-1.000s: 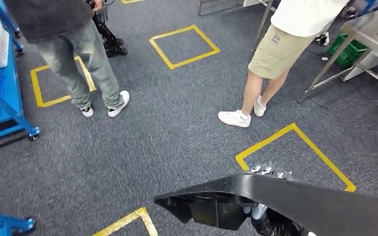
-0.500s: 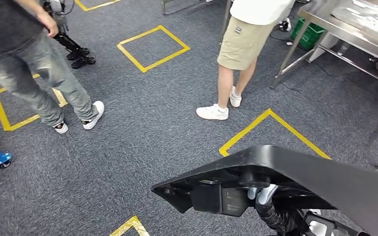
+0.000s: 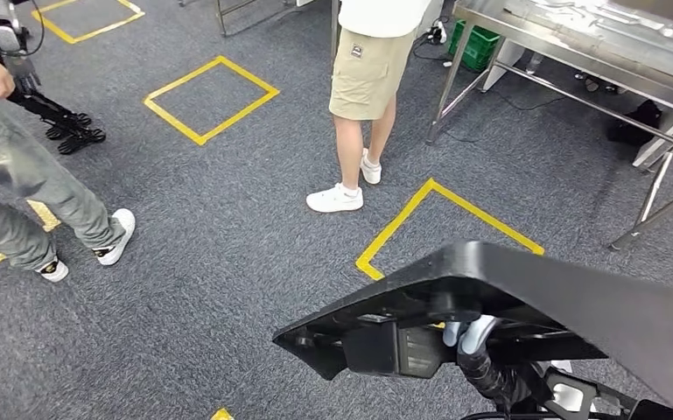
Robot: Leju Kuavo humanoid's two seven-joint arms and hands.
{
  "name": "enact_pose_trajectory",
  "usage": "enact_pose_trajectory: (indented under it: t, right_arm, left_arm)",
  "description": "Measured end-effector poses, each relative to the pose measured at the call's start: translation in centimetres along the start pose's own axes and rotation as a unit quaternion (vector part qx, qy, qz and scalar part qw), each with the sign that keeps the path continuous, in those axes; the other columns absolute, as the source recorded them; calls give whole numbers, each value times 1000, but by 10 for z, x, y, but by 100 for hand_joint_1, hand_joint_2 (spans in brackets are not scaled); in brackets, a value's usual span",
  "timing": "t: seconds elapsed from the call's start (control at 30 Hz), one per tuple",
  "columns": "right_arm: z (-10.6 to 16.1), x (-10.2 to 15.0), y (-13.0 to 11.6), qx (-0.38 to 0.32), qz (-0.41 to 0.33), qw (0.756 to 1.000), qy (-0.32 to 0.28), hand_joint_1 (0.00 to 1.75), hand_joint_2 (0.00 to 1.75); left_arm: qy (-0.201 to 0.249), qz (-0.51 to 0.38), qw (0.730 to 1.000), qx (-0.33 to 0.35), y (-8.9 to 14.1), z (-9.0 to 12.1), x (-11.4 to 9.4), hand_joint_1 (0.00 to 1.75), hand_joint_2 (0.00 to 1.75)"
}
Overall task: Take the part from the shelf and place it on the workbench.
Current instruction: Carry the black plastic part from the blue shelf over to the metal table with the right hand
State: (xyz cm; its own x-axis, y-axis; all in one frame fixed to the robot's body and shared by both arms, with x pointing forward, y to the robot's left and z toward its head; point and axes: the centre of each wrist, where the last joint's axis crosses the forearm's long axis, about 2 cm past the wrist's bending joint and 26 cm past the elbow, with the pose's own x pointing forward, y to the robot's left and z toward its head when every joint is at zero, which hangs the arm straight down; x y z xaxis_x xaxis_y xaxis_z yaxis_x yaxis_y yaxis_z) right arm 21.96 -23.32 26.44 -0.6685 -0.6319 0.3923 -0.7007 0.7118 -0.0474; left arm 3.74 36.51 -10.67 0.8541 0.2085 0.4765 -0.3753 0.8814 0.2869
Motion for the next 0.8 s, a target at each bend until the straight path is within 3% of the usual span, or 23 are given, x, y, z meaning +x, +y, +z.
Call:
enact_pose_trajectory:
  t: [0.8]
  right_arm:
    - [4, 3, -13, 5, -2, 1000, 2, 175, 175]
  left_arm:
    - [-3, 1, 1000, -5, -3, 2, -3, 0, 175]
